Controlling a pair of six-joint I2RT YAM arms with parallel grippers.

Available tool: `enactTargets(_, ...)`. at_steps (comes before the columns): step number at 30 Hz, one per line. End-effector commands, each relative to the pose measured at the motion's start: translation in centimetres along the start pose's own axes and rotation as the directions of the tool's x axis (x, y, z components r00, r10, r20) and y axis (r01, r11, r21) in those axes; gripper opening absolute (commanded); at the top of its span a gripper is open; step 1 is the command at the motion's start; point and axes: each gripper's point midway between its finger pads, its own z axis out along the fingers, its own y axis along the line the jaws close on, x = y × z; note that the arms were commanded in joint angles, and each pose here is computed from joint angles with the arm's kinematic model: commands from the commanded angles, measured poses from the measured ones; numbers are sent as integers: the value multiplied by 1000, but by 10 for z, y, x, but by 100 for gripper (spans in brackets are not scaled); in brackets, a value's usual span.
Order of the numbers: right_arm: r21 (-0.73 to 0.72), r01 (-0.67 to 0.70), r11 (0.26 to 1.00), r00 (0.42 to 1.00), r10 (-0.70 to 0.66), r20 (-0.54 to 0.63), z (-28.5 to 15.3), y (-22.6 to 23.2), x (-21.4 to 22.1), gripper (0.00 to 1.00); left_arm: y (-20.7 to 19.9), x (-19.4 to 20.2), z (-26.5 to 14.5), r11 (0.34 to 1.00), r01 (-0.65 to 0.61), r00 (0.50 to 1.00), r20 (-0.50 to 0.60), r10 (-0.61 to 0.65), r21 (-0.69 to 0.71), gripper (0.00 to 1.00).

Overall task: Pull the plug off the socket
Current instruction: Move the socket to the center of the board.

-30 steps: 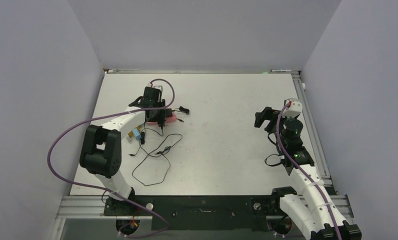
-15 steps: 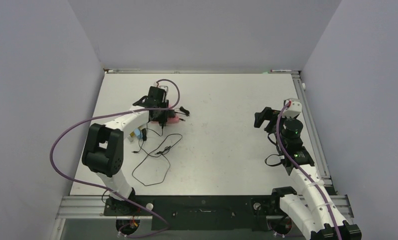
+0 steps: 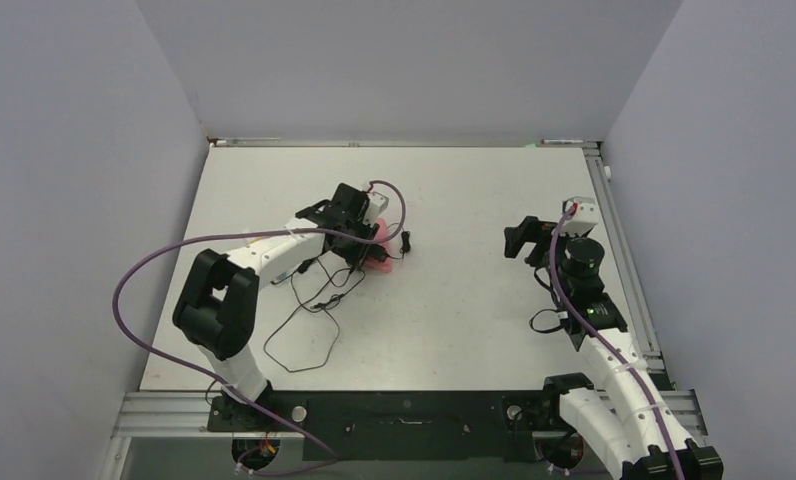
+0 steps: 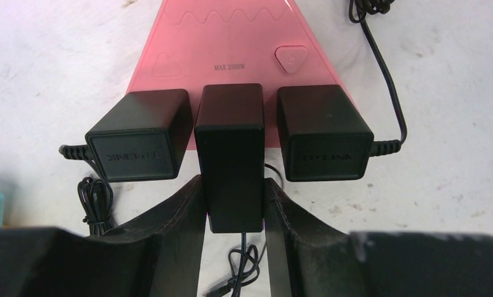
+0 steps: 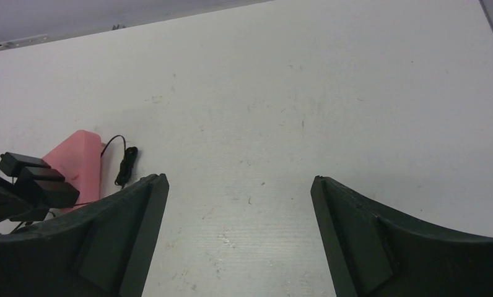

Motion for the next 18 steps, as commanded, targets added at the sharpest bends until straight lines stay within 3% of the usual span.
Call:
enactTargets(1,-86,28,996,999,-25,34,4,18,-7,90,-42,20,-18,970,-186,979,-51,196,154,5)
enactTargets(6,-150,59,987,998,-57,19,0,36,0,90,-57,41,-22,952,-235,960,-108,259,196,6)
enactTargets(9,-202,82,976,997,-83,4,-6,55,9,91,-63,38,-26,948,-243,960,-92,266,207,13)
enactTargets(18,-333,136,933,984,-165,-62,-35,134,55,95,-71,4,-59,949,-224,974,92,209,220,62)
